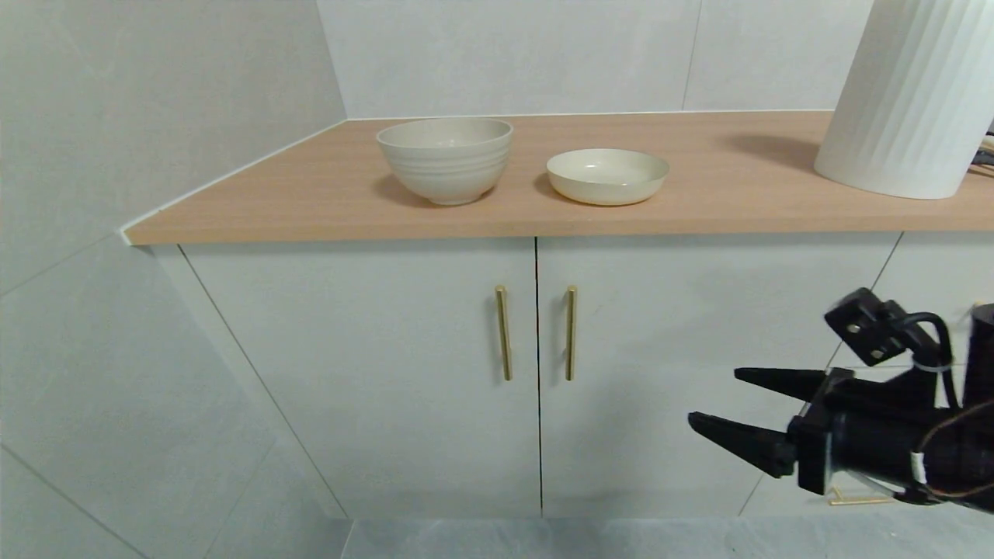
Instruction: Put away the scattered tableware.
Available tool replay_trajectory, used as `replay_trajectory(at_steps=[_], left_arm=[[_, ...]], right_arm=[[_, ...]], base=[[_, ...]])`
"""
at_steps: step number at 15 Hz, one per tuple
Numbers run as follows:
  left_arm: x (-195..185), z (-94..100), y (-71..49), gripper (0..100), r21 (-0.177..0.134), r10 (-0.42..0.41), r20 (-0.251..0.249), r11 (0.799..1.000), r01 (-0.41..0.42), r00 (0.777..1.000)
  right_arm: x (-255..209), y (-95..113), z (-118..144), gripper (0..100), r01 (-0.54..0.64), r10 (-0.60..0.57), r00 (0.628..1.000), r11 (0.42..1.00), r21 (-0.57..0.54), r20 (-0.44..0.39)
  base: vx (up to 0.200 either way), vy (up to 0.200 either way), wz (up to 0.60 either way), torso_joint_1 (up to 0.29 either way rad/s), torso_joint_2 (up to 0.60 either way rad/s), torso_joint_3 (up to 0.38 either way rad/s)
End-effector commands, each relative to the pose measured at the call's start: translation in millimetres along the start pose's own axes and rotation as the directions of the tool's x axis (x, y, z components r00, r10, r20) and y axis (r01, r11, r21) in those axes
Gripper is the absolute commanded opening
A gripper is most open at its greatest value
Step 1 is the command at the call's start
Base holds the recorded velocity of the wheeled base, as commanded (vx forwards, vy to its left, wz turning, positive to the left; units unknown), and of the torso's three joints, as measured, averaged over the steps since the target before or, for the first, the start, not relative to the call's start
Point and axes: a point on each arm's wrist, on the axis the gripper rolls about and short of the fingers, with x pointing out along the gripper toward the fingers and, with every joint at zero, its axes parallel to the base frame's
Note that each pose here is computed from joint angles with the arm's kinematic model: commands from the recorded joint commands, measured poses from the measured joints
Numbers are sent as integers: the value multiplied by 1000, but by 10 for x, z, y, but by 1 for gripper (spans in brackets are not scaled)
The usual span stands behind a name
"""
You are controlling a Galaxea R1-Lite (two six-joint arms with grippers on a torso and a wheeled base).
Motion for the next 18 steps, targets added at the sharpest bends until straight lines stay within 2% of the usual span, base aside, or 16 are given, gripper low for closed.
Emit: replay_trajectory(at_steps=[1, 3, 6, 9, 15, 18], left_arm=[[0, 0, 0, 100, 0, 0, 0, 1000, 0, 1000], [0, 0, 0, 100, 1, 2, 0, 1000, -2, 1000], [0, 0, 0, 100, 0, 2, 0, 1000, -2, 1000], [0, 0, 0, 100, 0, -2, 0, 1000, 2, 1000], [0, 0, 0, 100, 0, 0, 0, 1000, 0, 1000], [0, 0, 0, 100, 0, 0, 0, 1000, 0, 1000]], right_arm=[[476, 65, -38, 100, -71, 71, 995, 997, 0, -71], [671, 152, 37, 100, -113, 114, 991, 993, 22, -62], [923, 221, 223, 100, -146, 149, 989, 982, 121, -12], [986, 211, 189, 100, -145, 154, 988, 967, 211, -26], [1431, 146, 50, 100, -160, 159, 987, 966, 202, 18], [1571, 118, 25, 100, -168, 157, 985, 964, 206, 70]], base=[[0, 0, 0, 0, 0, 0], [0, 0, 0, 0, 0, 0], [0, 0, 0, 0, 0, 0], [0, 0, 0, 0, 0, 0], [0, 0, 0, 0, 0, 0], [0, 0, 0, 0, 0, 0]])
